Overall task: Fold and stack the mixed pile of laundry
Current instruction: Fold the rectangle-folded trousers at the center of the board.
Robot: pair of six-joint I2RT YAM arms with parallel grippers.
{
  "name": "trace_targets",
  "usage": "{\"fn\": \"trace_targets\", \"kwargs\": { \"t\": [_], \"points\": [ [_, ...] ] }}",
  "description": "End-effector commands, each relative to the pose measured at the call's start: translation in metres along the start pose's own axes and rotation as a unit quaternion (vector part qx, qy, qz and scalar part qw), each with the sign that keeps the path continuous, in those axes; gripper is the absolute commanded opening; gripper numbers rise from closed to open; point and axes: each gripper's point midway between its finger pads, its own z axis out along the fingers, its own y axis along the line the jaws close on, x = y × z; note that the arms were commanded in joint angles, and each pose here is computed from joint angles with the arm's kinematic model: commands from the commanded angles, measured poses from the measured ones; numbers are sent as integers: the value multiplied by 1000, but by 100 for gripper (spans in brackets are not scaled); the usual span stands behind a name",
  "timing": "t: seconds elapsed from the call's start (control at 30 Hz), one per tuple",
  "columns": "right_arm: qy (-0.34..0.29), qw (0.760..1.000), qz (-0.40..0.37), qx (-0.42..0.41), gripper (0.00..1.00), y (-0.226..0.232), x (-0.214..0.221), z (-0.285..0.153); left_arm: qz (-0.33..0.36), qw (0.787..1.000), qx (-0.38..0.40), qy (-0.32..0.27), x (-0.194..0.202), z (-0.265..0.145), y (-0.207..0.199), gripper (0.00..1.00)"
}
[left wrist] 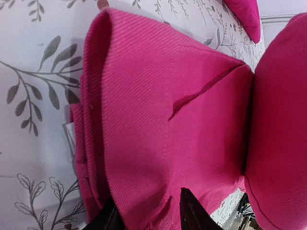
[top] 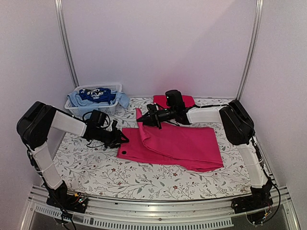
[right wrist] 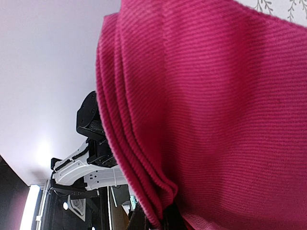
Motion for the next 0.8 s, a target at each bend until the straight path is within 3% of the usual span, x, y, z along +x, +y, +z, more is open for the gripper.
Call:
{"fn": "trace_targets", "kwargs": {
  "t": [0.0,0.5,0.63,0.77],
  "points": [
    [7,999,-8,-37,0,25,3,20,-5,999,-30,22,14,9,21,39],
    [21,998,53,-38,0,-3,17,42,-1,999,-35,19,11,8,25,40],
    [21,997,67,-29,0,-24,15,46,-7,999,-42,9,7,0,24,49],
    [19,997,72,-24,1,-38,13,49,-18,997,-74,-22,-8,-30,29,65]
  ]
}}
